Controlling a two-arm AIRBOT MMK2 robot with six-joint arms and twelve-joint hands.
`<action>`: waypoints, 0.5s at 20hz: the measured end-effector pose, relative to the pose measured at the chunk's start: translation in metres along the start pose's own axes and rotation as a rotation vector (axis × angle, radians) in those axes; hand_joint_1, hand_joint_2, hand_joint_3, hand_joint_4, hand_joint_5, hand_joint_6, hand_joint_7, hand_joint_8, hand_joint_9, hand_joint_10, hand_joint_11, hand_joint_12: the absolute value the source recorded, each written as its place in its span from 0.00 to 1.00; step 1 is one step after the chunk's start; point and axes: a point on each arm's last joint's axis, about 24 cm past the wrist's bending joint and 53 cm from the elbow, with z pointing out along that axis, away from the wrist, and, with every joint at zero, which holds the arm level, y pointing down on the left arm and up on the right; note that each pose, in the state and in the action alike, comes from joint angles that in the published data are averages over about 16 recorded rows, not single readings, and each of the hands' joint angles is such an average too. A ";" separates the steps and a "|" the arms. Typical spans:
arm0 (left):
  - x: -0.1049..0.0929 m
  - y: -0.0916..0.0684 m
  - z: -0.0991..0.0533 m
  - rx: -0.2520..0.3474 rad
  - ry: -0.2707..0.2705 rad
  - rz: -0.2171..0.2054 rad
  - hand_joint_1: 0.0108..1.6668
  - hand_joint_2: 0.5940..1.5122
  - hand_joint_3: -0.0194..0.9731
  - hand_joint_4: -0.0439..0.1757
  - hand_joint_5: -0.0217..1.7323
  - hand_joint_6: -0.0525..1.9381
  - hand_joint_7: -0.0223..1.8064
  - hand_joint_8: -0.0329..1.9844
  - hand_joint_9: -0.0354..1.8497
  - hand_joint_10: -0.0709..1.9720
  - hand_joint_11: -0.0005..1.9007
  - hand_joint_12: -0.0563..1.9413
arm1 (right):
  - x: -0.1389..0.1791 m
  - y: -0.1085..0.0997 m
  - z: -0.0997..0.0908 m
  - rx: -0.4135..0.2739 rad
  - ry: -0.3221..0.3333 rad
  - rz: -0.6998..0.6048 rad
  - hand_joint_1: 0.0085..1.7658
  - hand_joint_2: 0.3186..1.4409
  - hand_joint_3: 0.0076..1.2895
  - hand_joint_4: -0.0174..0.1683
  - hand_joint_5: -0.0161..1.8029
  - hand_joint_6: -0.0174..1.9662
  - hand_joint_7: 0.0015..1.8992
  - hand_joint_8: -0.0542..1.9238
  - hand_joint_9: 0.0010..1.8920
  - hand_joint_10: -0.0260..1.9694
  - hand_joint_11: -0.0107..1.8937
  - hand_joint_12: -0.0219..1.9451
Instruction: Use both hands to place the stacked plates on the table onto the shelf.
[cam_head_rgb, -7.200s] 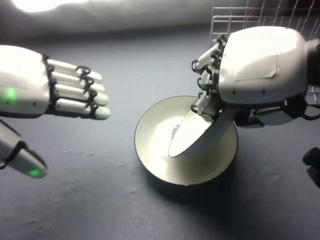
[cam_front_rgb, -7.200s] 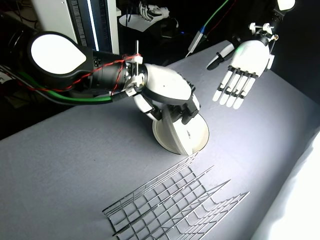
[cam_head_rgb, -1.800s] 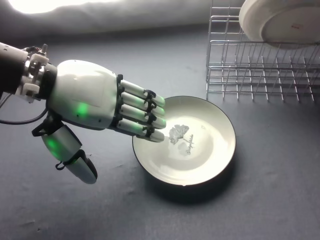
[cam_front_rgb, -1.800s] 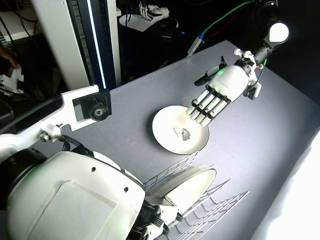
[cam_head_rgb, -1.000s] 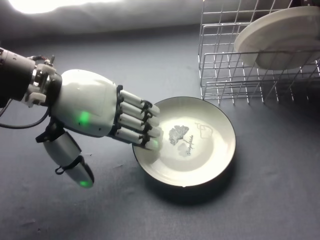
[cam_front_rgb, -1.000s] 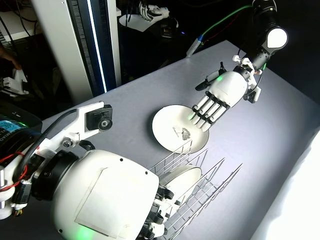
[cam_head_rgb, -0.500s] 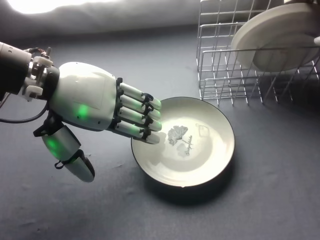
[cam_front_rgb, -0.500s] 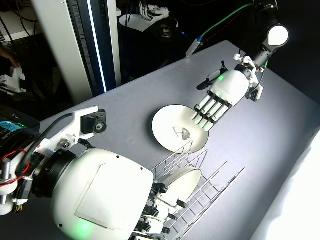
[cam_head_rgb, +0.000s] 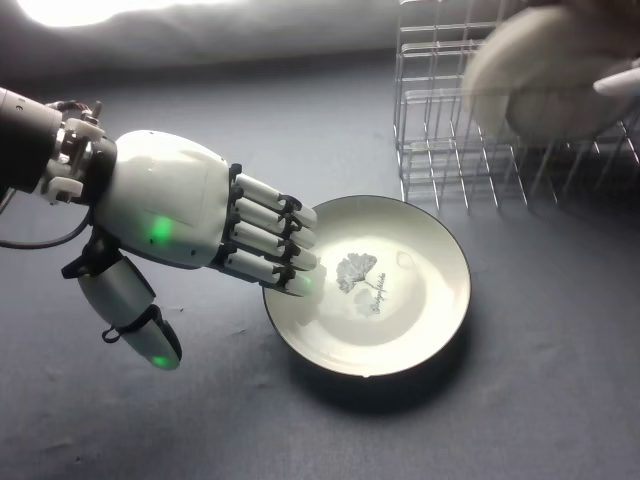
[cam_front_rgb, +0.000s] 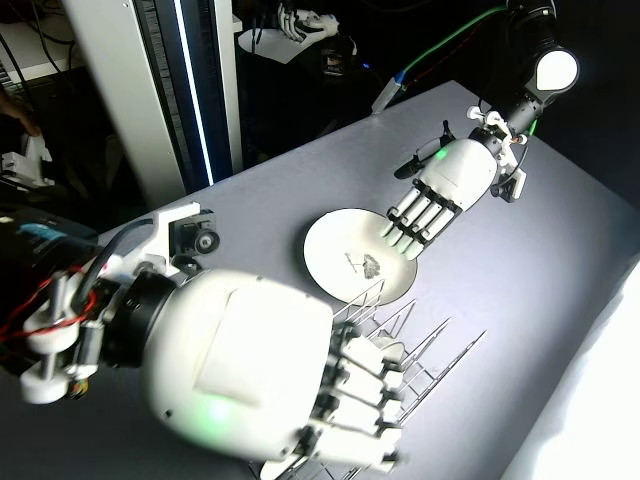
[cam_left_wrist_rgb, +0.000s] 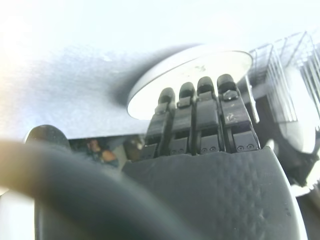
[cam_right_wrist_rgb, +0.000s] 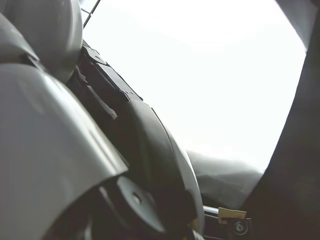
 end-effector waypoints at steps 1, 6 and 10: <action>0.001 0.000 0.000 0.000 0.004 -0.001 0.01 0.53 0.04 0.21 0.02 0.03 0.02 0.01 0.03 0.04 0.01 0.03 | 0.000 0.004 0.001 -0.011 0.000 -0.008 0.60 0.65 0.00 0.06 0.25 0.01 0.22 0.03 0.20 0.02 0.02 0.47; 0.009 -0.001 -0.001 0.002 0.022 -0.011 0.01 0.53 0.04 0.21 0.02 0.03 0.02 0.01 0.03 0.04 0.01 0.03 | 0.006 0.029 0.004 -0.087 0.018 -0.075 0.57 0.65 0.00 0.08 0.19 0.01 0.17 0.03 0.15 0.02 0.01 0.38; 0.016 -0.002 -0.002 0.003 0.034 -0.023 0.01 0.52 0.04 0.20 0.02 0.02 0.02 0.01 0.03 0.04 0.01 0.03 | 0.022 0.054 0.004 -0.173 0.061 -0.160 0.54 0.65 0.00 0.10 0.13 0.01 0.12 0.03 0.11 0.02 0.01 0.29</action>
